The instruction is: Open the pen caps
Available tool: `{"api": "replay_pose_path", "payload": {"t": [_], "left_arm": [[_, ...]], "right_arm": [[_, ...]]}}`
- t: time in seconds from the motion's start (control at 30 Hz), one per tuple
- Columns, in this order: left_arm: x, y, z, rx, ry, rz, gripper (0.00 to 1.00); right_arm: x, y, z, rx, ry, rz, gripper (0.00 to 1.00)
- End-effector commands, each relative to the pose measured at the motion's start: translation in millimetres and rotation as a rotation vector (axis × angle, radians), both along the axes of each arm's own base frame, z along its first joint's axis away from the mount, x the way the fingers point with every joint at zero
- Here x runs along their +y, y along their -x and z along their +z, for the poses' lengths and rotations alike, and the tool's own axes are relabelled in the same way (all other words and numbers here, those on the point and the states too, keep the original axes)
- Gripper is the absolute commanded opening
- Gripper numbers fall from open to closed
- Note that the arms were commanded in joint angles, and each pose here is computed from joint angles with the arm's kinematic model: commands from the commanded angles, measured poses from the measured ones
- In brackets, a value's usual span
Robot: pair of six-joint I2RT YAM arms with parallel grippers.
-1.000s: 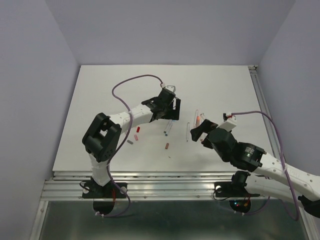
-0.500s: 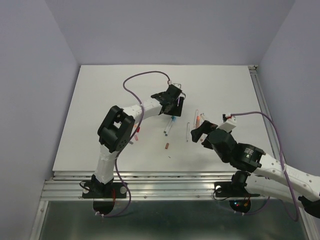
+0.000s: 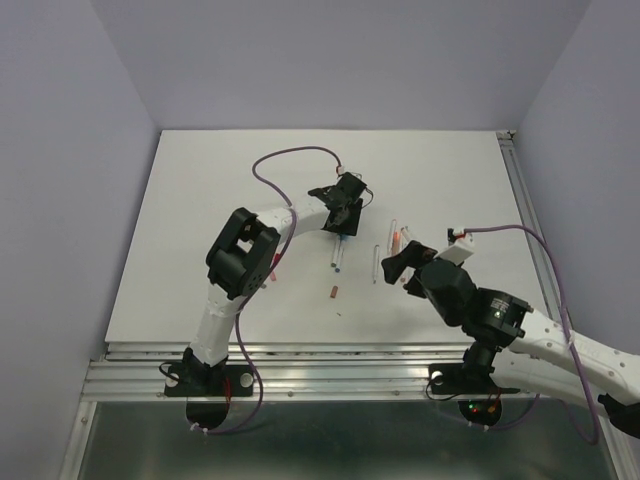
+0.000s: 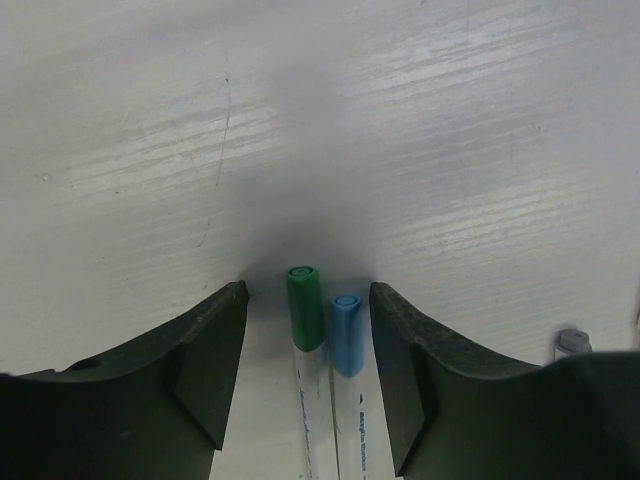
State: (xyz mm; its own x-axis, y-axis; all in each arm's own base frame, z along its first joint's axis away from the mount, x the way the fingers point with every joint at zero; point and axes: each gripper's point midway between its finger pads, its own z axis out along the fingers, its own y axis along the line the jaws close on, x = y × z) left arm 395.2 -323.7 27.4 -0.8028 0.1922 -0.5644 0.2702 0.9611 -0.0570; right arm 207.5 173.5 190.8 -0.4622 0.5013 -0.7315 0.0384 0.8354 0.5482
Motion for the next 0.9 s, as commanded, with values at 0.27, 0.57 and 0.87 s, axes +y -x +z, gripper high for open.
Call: {"api": "replay_pose_path", "payload": {"t": [0.27,0.57,0.87], "left_arm": [[14,0,1,-0.008,-0.010,0.054,0.63],[23,-19,10,-0.016,0.098,0.156,0.61],[33,-5,-3,-0.015,0.020,0.147,0.58]], "right_arm": [[12,-6,-4,-0.015,-0.003,0.018,1.00],[12,-6,-5,-0.008,0.001,0.015,1.00],[8,-7,-5,-0.018,0.002,0.001,1.00]]}}
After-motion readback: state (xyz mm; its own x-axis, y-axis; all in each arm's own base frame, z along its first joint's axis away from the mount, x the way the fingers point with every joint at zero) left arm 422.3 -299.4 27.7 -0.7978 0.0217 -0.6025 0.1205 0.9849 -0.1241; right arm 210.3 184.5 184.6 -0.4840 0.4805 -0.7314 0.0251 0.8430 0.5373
